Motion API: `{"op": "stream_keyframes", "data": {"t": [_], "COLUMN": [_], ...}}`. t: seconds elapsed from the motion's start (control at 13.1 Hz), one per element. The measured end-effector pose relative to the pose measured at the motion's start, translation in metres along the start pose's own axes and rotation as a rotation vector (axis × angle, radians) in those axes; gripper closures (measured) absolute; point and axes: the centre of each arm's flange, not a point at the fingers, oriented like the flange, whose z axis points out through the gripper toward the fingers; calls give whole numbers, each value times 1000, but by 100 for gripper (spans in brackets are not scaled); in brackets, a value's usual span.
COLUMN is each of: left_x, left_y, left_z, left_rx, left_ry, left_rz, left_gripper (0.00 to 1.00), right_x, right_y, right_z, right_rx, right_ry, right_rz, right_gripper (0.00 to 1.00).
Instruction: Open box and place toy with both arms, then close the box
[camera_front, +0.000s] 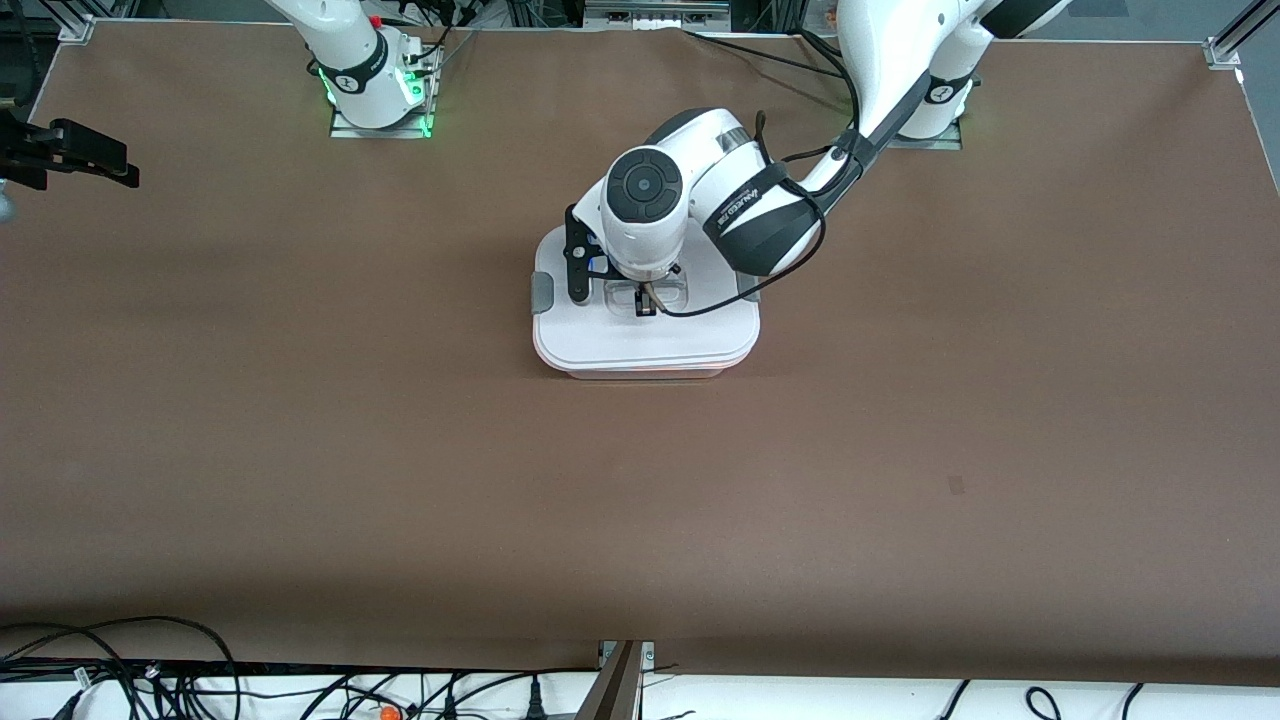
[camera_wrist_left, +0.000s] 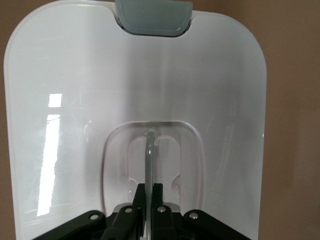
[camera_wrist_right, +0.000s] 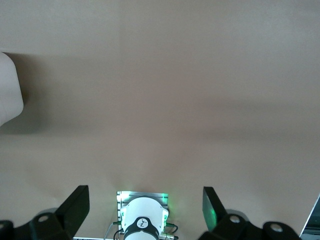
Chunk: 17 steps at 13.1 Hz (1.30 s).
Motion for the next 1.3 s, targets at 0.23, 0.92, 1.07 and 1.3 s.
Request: {"op": "stream_keyframes", "data": {"t": [0.23, 0.92, 1.07, 1.3], "left_x": [0, 0, 0, -3], "left_y": [0, 1, 0, -4], "left_z": [0, -1, -3, -5], "left_rx": [0, -2, 0, 3], "left_ry": [0, -2, 2, 5], "left_rz": [1, 1, -1, -7], "left_gripper": [93, 93, 93, 93], "right_x": [0, 1, 1, 1], "right_y": [0, 0, 0, 0], "right_z": [0, 1, 1, 1], "right_rx": [0, 0, 0, 0], "right_ry": [-1, -1, -1, 0], "right_rz": [0, 0, 0, 0], "right_gripper": [0, 0, 0, 0]}}
